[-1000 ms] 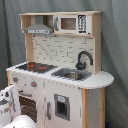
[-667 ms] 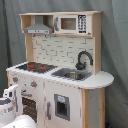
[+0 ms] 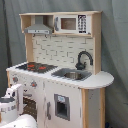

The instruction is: Play with the kitchen

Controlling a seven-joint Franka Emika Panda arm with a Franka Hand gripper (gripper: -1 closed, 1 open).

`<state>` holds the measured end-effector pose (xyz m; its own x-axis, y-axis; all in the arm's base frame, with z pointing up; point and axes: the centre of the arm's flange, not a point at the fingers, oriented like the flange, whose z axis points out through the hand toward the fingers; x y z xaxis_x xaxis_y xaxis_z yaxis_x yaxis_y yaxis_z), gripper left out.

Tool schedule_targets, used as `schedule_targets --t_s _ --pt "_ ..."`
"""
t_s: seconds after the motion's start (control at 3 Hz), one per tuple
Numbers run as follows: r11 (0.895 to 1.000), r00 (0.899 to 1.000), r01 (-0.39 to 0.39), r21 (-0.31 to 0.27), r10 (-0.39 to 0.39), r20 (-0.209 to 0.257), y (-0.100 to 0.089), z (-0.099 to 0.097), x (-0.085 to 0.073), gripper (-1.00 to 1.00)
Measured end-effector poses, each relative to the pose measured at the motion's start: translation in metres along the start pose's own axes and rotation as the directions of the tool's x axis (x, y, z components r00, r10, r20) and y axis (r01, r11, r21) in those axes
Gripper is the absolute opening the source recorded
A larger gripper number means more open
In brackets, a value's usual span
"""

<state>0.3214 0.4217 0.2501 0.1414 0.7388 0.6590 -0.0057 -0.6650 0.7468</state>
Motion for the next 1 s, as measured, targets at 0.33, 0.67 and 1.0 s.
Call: schedule_targets --t_s 0.33,0.67,1.0 --pt "0.999 1.000 -0.031 0.024 0.031 0.006 -0.0017 0.0217 -0.0032 1.00" --pt "0.999 0.999 -0.039 0.033 0.039 -0.002 -0.0074 0.0230 0.0041 1.00" --pt "0.999 0.999 -0.039 0.032 0.039 -0.001 -0.0069 0.0233 0.0037 -1.00"
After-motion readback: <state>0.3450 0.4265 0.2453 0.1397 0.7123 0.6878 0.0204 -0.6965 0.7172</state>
